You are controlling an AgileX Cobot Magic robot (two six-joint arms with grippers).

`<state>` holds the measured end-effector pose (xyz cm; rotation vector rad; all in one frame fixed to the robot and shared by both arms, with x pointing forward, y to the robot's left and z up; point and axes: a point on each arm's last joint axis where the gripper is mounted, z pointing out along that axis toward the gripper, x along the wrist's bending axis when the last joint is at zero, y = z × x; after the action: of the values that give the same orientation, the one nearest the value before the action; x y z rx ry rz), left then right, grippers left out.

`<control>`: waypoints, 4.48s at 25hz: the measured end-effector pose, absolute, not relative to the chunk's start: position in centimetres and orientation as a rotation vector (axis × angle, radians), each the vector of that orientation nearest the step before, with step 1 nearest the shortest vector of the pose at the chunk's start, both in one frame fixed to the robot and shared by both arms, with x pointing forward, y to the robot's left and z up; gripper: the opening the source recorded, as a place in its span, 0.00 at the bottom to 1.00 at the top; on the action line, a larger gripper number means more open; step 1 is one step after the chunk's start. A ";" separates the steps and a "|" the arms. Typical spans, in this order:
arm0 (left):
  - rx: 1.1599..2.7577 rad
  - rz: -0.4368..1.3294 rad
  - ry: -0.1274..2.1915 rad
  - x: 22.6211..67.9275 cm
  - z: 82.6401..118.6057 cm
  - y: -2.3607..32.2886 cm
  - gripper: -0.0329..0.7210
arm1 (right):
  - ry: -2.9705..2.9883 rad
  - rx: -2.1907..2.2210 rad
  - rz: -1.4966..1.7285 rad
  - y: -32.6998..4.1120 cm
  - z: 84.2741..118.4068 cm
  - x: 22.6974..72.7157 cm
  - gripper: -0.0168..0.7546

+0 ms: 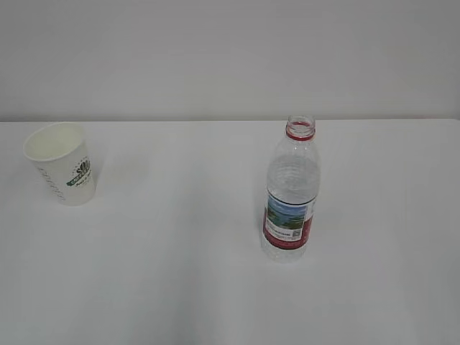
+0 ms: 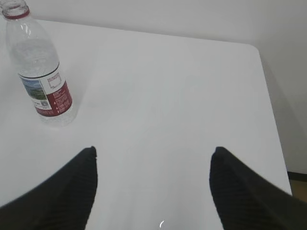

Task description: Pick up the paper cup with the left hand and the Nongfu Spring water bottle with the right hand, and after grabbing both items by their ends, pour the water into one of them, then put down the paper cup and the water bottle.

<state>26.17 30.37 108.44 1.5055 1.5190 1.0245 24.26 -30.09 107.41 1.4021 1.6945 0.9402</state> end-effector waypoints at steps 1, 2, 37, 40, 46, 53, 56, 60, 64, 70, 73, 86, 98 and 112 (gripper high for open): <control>1.503 1.027 1.516 26.3 108.5 30.4 0.79 | 1.685 1.394 0.948 -30.1 107.7 24.3 0.73; 1.500 1.030 1.513 26.5 108.6 30.4 0.79 | 1.678 1.388 0.955 -30.1 108.0 24.4 0.73; 1.461 1.083 1.449 33.1 109.9 30.4 0.78 | 1.670 1.359 0.972 -29.0 110.2 32.4 0.73; 1.451 1.091 1.436 34.2 110.0 30.4 0.78 | 1.676 1.366 0.971 -28.9 110.1 32.7 0.73; 1.430 1.111 1.408 34.9 110.3 30.4 0.78 | 1.647 1.343 1.001 -28.8 110.5 32.9 0.73; 1.365 1.146 1.349 35.2 111.0 30.3 0.78 | 1.595 1.298 1.045 -28.7 111.0 33.5 0.73; 1.360 1.146 1.346 35.8 111.0 30.3 0.78 | 1.595 1.297 1.046 -28.6 111.0 34.2 0.73; 1.382 1.129 1.366 37.1 110.5 30.3 0.78 | 1.590 1.290 1.052 -28.5 111.0 35.6 0.73; 1.379 1.131 1.360 38.3 110.3 30.3 0.78 | 1.602 1.294 1.042 -28.3 110.6 37.1 0.73; 1.366 1.140 1.344 40.0 110.0 30.3 0.78 | 1.594 1.283 1.050 -28.0 110.2 39.0 0.73; 1.366 1.140 1.343 40.8 109.7 30.3 0.78 | 1.581 1.270 1.062 -27.9 110.2 39.8 0.73; 1.377 1.129 1.350 43.9 108.1 30.3 0.78 | 1.534 1.224 1.103 -27.5 109.8 42.4 0.73; 1.420 1.094 1.389 46.6 105.8 30.3 0.78 | 1.563 1.243 1.088 -27.0 107.7 45.6 0.73; 1.458 1.063 1.427 47.5 104.5 30.3 0.77 | 1.585 1.251 1.075 -26.7 105.9 47.8 0.73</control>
<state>47.49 30.34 104.52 1.4578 1.4269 1.0626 47.81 -26.72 105.88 1.2511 1.5853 1.0755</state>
